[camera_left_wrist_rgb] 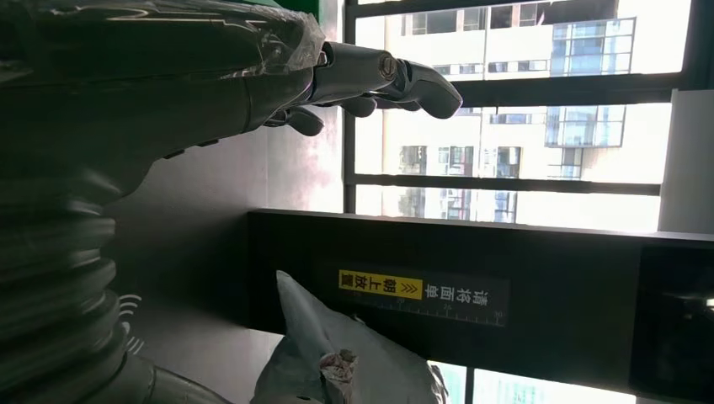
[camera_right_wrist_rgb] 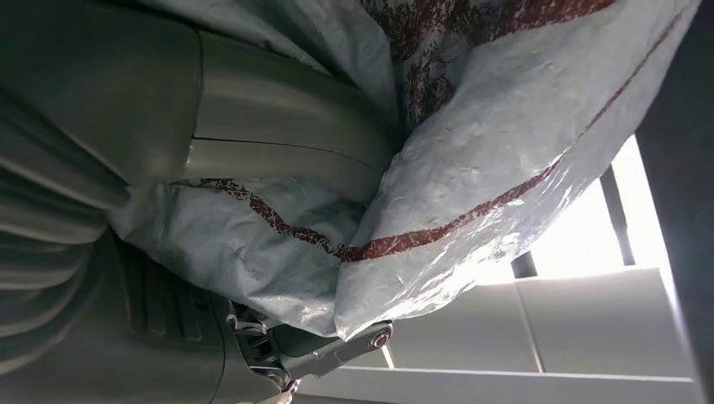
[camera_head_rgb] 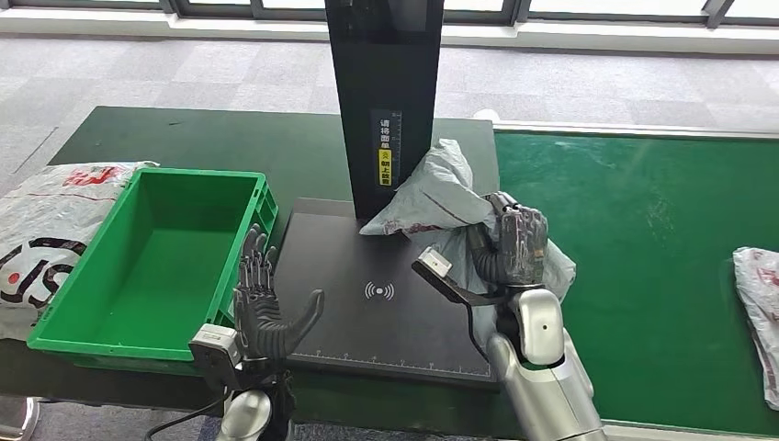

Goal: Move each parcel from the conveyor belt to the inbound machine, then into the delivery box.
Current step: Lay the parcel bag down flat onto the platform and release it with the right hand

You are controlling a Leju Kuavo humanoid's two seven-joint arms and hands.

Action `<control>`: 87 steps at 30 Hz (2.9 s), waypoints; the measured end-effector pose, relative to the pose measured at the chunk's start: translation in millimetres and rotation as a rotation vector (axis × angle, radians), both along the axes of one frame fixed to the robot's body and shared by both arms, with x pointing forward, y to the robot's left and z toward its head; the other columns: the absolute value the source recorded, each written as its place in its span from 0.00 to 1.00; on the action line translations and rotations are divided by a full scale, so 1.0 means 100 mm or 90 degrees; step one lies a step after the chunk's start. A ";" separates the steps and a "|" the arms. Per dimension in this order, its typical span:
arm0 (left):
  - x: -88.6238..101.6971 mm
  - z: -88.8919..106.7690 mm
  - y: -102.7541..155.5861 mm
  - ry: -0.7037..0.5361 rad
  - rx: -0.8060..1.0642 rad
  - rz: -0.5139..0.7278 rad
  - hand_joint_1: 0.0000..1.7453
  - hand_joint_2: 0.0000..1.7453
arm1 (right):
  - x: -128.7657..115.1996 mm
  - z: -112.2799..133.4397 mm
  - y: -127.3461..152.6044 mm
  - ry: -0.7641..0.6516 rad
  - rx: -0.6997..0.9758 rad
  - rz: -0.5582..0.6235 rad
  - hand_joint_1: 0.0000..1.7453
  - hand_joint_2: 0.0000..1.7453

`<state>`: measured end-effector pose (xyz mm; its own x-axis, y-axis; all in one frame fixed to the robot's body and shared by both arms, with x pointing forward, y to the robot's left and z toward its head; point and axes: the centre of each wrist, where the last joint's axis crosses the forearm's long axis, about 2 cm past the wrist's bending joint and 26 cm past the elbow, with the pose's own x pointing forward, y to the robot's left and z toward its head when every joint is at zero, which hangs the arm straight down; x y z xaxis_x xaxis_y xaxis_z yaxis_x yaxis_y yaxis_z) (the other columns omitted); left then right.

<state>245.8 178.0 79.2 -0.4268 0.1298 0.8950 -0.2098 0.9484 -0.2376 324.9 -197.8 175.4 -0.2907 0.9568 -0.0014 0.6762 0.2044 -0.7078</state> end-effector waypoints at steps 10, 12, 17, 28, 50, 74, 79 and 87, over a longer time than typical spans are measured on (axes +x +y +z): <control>0.00 -0.01 0.00 0.004 0.002 0.004 0.00 1.00 | 0.05 -0.01 0.21 0.014 0.012 0.070 1.00 1.00; 0.00 -0.01 0.00 0.004 0.002 0.004 0.00 1.00 | 0.06 -0.01 0.23 0.016 0.012 0.073 1.00 1.00; 0.00 -0.01 0.00 0.006 0.003 0.009 0.00 1.00 | 0.07 -0.04 0.30 0.024 0.006 0.095 1.00 1.00; 0.00 -0.01 0.00 0.007 0.005 0.016 0.00 1.00 | 0.04 -0.10 0.54 0.050 0.025 0.140 1.00 1.00; 0.00 -0.01 0.00 0.006 0.009 0.015 0.00 1.00 | 0.01 -0.28 0.90 0.113 0.033 0.226 0.31 1.00; 0.00 -0.01 0.01 0.008 0.011 0.022 0.00 1.00 | 0.04 -0.30 0.88 0.129 0.048 0.209 0.00 0.00; 0.00 -0.01 0.01 0.009 0.011 0.023 0.00 1.00 | -0.01 -0.26 0.86 0.098 0.043 0.236 0.00 0.00; 0.00 0.00 0.02 0.010 0.016 0.041 0.00 1.00 | -0.18 0.23 0.57 -0.105 0.143 0.278 0.00 1.00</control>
